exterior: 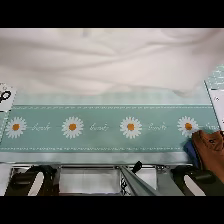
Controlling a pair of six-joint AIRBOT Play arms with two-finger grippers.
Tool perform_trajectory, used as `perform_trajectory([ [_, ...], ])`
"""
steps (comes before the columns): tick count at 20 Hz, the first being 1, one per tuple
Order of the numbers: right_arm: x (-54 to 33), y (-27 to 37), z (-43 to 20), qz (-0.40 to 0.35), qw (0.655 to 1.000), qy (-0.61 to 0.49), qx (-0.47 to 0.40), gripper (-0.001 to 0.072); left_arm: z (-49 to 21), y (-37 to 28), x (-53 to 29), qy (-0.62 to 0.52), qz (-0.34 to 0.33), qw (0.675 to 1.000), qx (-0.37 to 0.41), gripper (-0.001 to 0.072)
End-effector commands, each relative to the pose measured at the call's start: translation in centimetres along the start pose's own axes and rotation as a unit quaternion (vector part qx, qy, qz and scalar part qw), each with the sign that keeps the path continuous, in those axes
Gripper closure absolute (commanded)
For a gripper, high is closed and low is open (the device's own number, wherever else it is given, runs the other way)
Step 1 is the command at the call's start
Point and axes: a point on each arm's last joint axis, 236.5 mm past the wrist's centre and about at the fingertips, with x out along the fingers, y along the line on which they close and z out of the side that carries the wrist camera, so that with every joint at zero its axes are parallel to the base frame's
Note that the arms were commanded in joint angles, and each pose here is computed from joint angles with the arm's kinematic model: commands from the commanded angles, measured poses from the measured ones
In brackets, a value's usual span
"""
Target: Fold the shirts.
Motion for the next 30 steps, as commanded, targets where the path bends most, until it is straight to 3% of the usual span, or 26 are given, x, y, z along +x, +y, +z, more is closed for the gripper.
perform_trajectory([
  [1,-3.4,2.1,-0.3,0.007,1.000,0.020,0.005,0.0690,-1.2,-1.9,-3.5,0.075,-0.008,0.996,0.057,0.0686],
  [4,-4.0,1.8,-5.7,0.001,0.990,0.138,0.019,0.0691,-7.1,-0.5,-5.6,0.207,0.018,0.977,0.057,0.0686],
  [6,-4.4,0.9,-10.5,-0.008,0.965,0.258,0.041,0.0691,-11.2,1.1,-7.2,0.295,0.045,0.953,0.048,0.0686],
  [12,0.5,-3.2,-19.2,-0.022,0.913,0.396,0.093,0.0691,-23.5,4.5,-10.2,0.487,0.089,0.869,-0.012,0.0686],
  [16,6.9,-8.5,-27.8,-0.050,0.869,0.473,0.140,0.0691,-31.8,6.5,-8.7,0.539,0.093,0.836,-0.047,0.0686],
  [20,15.6,-13.4,-31.9,-0.069,0.869,0.463,0.163,0.0690,-40.7,8.1,-6.3,0.552,0.117,0.816,-0.122,0.0685],
  [23,21.6,-17.1,-33.6,-0.098,0.888,0.412,0.178,0.0690,-46.5,9.6,-4.8,0.558,0.133,0.805,-0.154,0.0686],
  [30,28.4,-22.4,-29.8,-0.152,0.938,0.245,0.193,0.0690,-52.7,10.5,1.9,0.488,0.166,0.799,-0.309,0.0685],
])
